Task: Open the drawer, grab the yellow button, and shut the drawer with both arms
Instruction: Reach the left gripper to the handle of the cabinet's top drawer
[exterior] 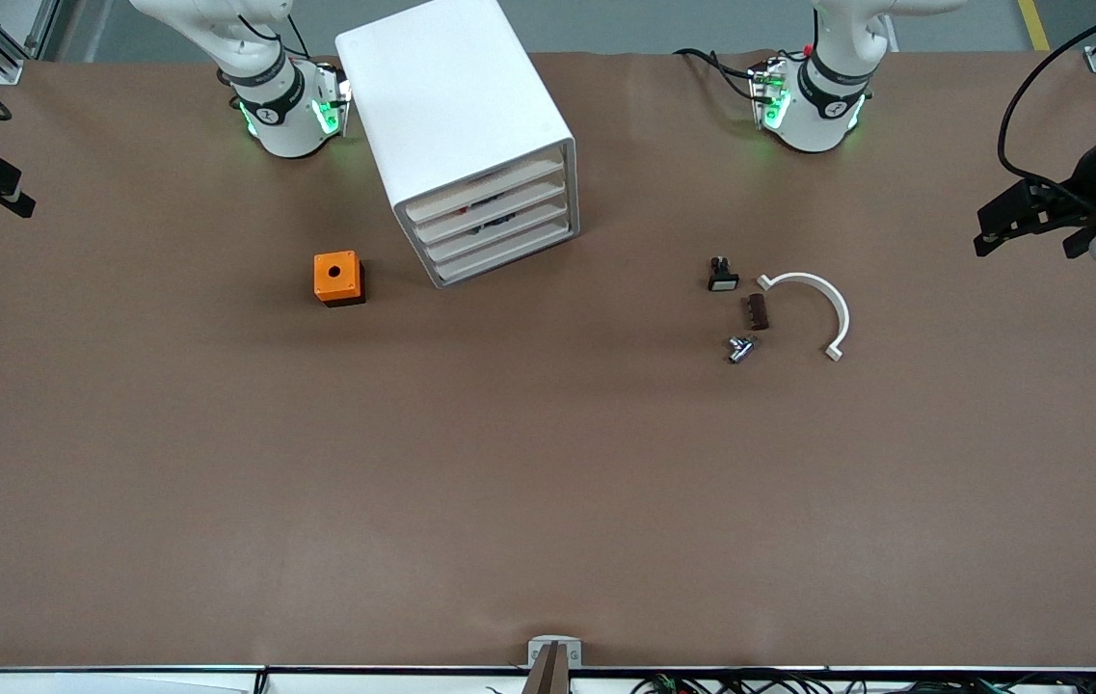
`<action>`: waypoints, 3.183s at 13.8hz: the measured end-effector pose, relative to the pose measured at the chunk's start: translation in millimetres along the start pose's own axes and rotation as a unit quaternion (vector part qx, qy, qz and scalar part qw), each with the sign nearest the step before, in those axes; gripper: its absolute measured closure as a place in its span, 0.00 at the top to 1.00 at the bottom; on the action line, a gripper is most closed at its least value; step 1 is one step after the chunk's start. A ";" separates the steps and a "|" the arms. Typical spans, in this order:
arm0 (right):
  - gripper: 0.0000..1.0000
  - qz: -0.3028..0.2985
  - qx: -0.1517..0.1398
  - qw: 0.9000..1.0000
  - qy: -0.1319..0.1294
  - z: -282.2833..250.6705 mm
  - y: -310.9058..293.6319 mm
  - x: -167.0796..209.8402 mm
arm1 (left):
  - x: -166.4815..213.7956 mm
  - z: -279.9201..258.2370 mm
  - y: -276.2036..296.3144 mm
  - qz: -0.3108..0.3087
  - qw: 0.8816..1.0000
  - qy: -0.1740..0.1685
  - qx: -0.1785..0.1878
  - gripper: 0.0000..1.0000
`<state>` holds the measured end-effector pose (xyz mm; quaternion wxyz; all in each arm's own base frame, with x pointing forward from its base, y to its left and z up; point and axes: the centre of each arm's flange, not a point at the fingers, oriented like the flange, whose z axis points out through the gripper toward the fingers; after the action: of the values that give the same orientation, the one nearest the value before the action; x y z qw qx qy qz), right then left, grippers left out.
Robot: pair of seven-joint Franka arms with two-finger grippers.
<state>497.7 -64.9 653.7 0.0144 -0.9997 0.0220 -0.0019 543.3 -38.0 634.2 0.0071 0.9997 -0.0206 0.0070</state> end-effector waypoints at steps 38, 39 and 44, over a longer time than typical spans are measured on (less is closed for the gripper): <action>1.00 -0.003 0.000 1.000 -0.003 2.0 -3.3 0.1 | 5.8 305.2 364.9 -0.596 0.609 -0.515 0.089 1.00; 1.00 -0.005 0.000 1.000 -0.003 2.1 -5.4 0.3 | 1.5 320.9 370.4 -0.609 0.576 -0.532 0.117 0.99; 1.00 -0.023 0.000 1.000 -0.003 2.7 -23.2 1.3 | -30.1 368.3 404.3 -0.613 0.488 -0.581 0.218 0.75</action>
<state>500.0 -41.7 651.7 0.0143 -0.9999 -0.0014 0.0010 501.7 -446.0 271.1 -0.2218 0.5065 0.6006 -0.5775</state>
